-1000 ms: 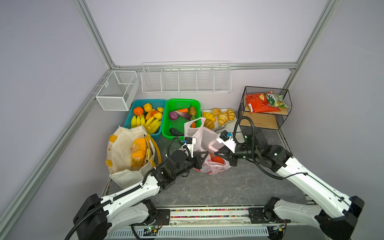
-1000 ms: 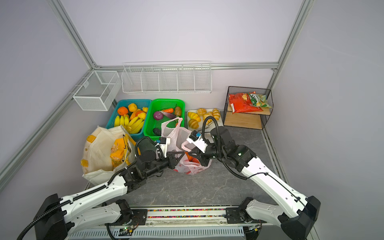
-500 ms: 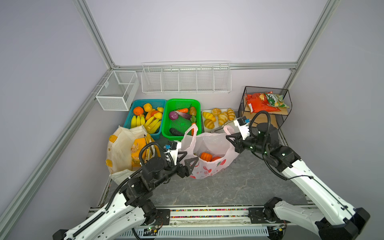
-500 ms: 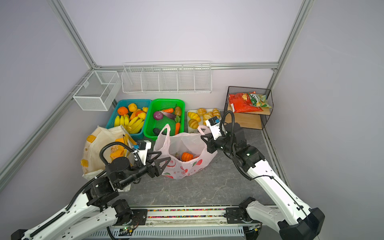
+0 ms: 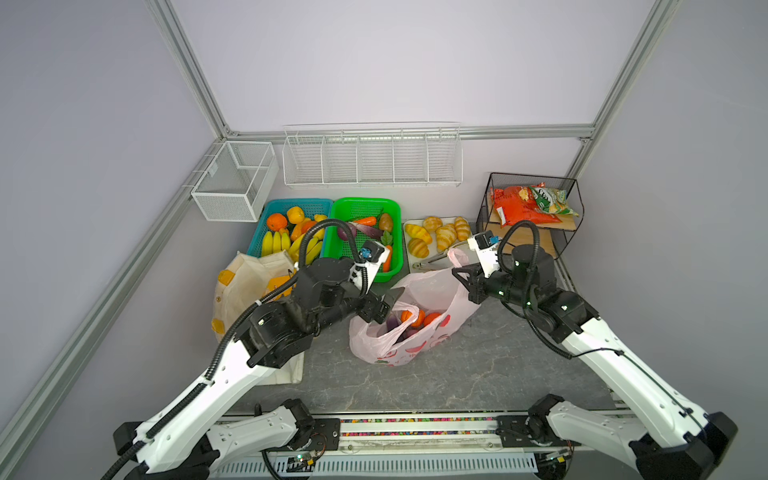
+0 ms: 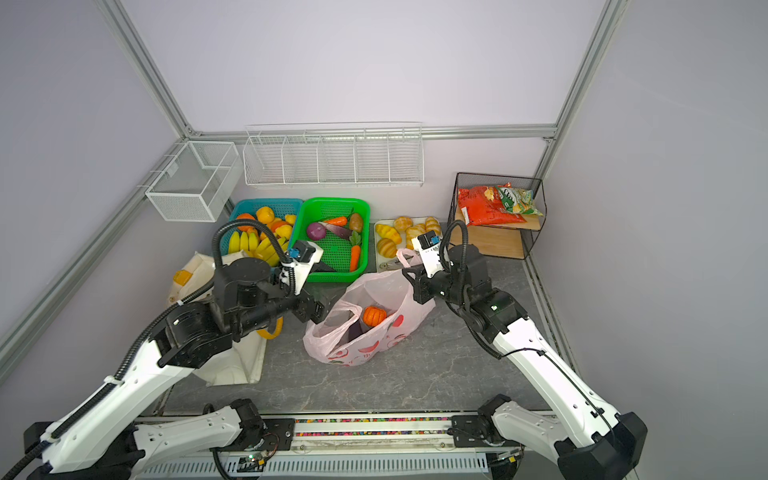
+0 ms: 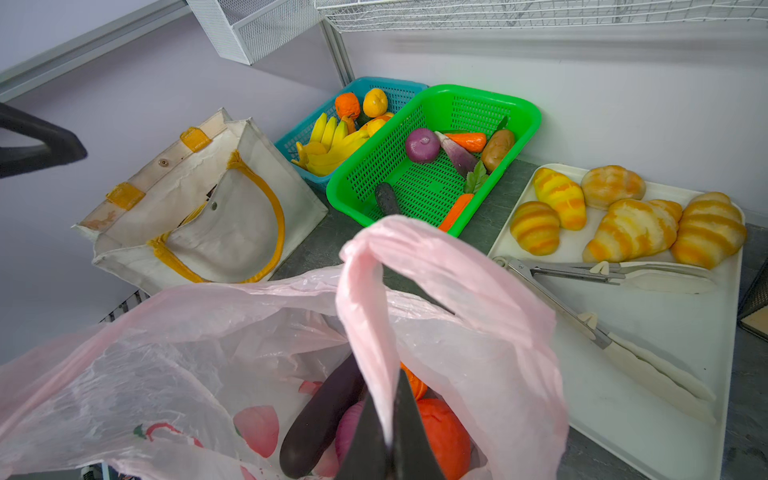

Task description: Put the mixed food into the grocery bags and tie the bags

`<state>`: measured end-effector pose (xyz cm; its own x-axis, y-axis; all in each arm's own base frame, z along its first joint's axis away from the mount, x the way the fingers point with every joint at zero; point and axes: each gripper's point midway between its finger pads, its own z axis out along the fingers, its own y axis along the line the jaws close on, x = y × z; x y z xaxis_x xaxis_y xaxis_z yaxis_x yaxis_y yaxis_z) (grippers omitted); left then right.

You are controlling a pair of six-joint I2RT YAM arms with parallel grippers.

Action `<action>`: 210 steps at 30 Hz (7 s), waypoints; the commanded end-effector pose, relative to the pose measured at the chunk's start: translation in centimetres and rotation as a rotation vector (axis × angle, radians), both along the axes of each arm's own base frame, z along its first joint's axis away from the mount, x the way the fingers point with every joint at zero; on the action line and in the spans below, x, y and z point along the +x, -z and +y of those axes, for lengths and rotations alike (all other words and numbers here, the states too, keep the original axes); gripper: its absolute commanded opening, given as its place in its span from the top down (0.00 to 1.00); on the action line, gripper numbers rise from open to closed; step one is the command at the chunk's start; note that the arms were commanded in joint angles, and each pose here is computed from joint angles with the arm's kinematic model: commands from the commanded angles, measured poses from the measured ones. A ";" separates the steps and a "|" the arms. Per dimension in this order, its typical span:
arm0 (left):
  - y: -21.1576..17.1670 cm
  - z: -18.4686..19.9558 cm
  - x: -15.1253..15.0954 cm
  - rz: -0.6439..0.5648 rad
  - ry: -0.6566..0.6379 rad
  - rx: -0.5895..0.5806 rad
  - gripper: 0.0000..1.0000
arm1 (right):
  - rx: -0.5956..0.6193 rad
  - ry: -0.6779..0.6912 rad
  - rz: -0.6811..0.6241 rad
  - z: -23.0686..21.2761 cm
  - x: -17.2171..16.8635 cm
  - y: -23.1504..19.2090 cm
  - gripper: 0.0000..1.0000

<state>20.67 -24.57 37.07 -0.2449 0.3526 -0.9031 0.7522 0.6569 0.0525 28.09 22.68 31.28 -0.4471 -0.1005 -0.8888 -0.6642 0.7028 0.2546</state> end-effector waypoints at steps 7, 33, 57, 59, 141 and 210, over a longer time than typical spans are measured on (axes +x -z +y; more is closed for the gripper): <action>0.4 -2.7 -5.2 0.050 0.372 0.065 0.13 | -0.016 0.011 -0.022 -0.5 0.6 0.0 0.93; 3.3 -6.6 -5.9 0.063 0.553 0.185 0.61 | -0.052 0.028 0.033 -0.7 1.3 2.0 0.93; -4.4 -3.5 6.3 0.184 -0.034 -0.652 1.00 | -0.235 0.564 -0.243 -12.4 4.2 -5.2 0.93; -3.7 -3.6 6.6 0.194 -0.039 -0.645 1.00 | -0.264 0.561 -0.210 -12.3 5.4 -4.3 0.90; -0.6 4.6 12.3 0.275 -0.275 -0.705 1.00 | 0.062 0.223 -0.124 -3.6 8.0 -8.8 0.94; -1.1 0.8 7.2 0.546 -0.081 -0.984 1.00 | 0.180 -0.240 -0.352 19.2 1.4 3.1 0.33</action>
<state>28.06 -23.82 36.86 -0.6891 -0.4578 -0.5617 0.4587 0.3245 -0.8272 28.79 41.84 28.69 -0.1304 -0.0406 -0.9906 -0.8721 0.4800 0.0951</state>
